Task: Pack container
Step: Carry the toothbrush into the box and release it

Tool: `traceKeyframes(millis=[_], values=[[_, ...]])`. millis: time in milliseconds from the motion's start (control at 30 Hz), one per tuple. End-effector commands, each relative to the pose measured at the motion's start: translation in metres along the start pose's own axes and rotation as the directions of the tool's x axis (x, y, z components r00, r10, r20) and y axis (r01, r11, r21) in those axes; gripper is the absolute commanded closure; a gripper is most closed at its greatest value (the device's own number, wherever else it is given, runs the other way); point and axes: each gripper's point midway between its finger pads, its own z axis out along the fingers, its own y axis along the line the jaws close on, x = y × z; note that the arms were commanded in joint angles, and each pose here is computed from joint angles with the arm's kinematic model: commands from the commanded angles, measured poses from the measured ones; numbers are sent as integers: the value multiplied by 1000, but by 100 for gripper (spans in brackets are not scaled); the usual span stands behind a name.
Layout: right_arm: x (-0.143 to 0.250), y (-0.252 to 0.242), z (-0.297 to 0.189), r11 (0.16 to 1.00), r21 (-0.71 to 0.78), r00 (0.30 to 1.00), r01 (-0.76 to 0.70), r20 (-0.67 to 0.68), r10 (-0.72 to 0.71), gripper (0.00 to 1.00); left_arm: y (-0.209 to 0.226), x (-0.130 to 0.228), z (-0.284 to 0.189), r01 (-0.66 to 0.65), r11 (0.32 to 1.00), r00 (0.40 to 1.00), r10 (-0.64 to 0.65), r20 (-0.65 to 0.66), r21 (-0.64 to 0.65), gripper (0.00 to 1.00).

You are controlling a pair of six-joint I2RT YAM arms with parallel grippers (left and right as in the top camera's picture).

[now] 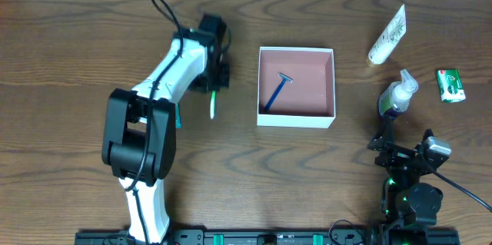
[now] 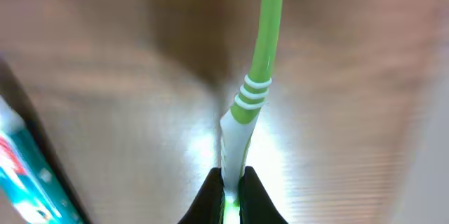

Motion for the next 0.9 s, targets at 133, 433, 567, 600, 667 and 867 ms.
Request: traceKeyframes(millis=[133,433,567,600,667,867], values=[[1,3,0,1000,-9,1000,17,-2,-17,1,-64,-56,-114,-87,977,967,36,253,193,94],[1,3,0,1000,-9,1000,17,-2,-17,1,-154,-19,-126,-236,941,951,172,258,243,94],[1,3,0,1000,-9,1000,17,-2,-17,1,-174,-5,-122,-279,929,944,220,247,241,94],[1,2,0,1000,-9,1000,17,-2,-17,1,-176,-3,-119,-290,928,942,233,242,235,94],[1,3,0,1000,-9,1000,17,-2,-17,1,-173,0,-109,-291,933,943,244,225,209,94],[1,2,0,1000,-9,1000,17,-2,-17,1,-163,15,-74,-339,926,938,319,136,164,94]])
